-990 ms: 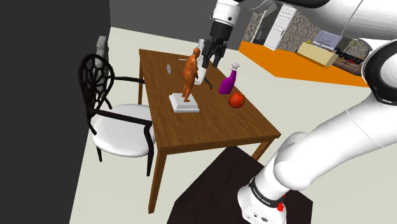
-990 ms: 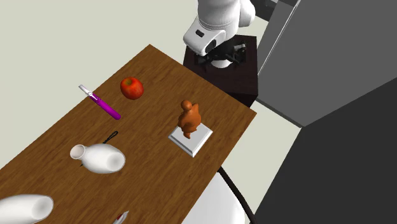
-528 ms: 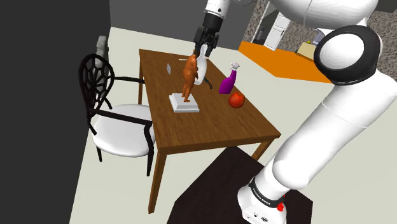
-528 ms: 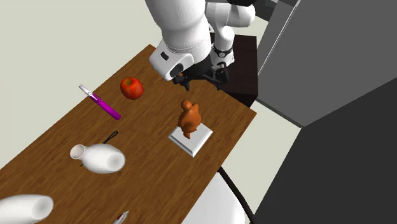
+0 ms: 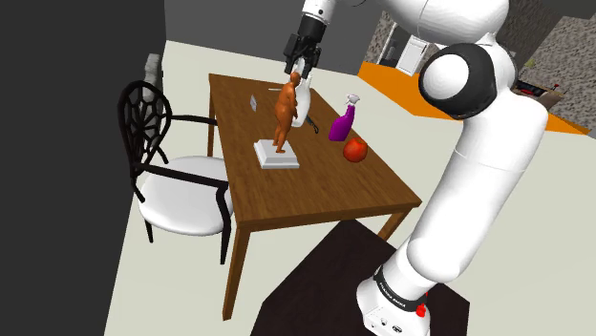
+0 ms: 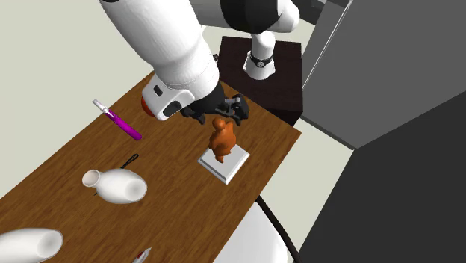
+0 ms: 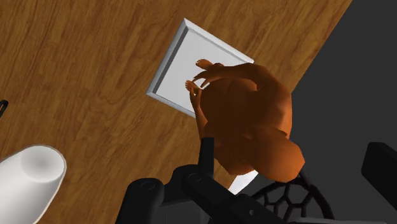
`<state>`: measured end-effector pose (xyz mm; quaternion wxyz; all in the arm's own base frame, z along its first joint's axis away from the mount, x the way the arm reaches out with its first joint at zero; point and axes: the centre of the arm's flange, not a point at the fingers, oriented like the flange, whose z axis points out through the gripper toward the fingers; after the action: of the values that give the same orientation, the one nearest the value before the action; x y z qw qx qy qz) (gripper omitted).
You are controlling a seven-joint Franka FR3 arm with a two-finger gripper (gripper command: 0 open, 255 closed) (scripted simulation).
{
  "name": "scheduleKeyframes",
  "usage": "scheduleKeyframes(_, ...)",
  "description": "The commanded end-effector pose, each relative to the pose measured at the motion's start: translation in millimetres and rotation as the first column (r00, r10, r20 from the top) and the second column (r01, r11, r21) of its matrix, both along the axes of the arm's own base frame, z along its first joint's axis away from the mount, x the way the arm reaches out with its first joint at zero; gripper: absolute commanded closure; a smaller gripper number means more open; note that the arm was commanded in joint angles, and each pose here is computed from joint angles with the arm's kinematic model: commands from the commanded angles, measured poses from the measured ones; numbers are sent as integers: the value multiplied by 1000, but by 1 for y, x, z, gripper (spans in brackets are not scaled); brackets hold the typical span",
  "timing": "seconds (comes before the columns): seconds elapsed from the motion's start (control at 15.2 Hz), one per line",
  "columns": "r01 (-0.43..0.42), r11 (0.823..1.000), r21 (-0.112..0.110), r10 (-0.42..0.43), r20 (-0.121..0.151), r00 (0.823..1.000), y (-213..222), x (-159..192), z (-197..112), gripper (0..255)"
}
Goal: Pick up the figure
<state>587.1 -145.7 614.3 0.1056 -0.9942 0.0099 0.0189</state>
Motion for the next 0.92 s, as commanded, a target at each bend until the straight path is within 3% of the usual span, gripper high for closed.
scheduleKeyframes(0.0, 1, 1000, 0, -1, 1, 1000, -1, 0, -11, 0)
scheduleKeyframes(0.33, 1, 1000, 0, -1, 1, 1000, -1, 0, -30, 0)
scheduleKeyframes(0.4, 1, 1000, 0, -1, 1, 1000, -1, 0, -29, 255)
scheduleKeyframes(0.86, 1, 1000, 0, -1, 1, 1000, 0, 0, -29, 255)
